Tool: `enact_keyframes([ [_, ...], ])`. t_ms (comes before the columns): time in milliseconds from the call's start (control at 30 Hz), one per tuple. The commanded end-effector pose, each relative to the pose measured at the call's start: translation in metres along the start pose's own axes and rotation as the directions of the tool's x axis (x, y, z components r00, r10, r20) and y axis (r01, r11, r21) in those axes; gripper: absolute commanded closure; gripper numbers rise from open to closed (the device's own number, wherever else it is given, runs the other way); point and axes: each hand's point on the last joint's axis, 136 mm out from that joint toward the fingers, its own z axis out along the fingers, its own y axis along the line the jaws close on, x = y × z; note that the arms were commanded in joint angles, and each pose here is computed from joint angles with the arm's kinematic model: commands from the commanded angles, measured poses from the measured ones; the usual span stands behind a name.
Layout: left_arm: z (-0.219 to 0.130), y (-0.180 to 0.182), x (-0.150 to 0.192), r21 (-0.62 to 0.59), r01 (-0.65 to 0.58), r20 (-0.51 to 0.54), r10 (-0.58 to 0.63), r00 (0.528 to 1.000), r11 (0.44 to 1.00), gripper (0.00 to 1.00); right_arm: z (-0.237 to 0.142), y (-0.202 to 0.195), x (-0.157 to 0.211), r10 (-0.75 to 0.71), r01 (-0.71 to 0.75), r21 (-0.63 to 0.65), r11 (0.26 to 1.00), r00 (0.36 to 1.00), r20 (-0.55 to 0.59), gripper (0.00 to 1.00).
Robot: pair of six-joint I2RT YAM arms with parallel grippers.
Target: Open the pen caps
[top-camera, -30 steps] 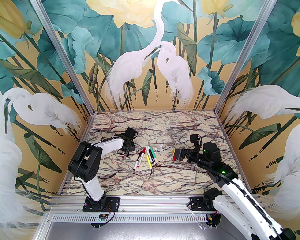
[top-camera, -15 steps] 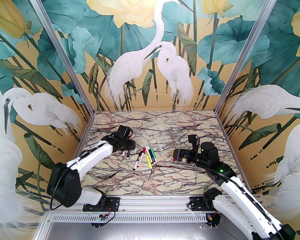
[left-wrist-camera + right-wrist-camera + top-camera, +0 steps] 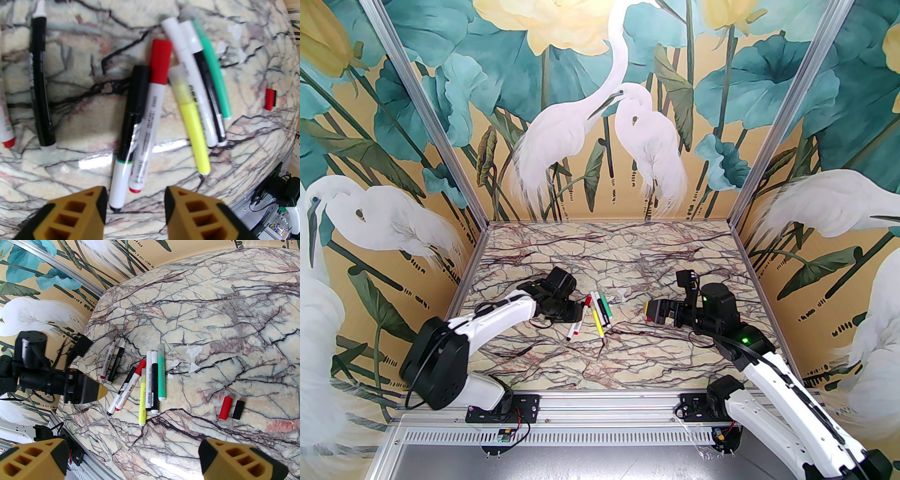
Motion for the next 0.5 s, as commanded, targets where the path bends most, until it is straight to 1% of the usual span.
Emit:
enact_keyframes([
  [0,0.012,-0.001,-0.005,-0.006,0.019,0.003,-0.018,1.000,1.000,0.56,-0.003,0.006,-0.004,-0.028,0.028,-0.003,1.000,1.000,0.003,0.01],
  [200,0.025,0.002,-0.008,-0.029,0.020,-0.008,-0.021,1.000,0.999,0.65,-0.001,0.003,-0.004,-0.023,0.023,0.007,1.000,1.000,-0.002,0.00],
  [467,0.034,0.012,-0.010,-0.085,0.018,-0.011,-0.019,1.000,0.996,0.68,0.001,0.003,-0.005,-0.020,0.020,0.009,1.000,1.000,-0.004,0.01],
])
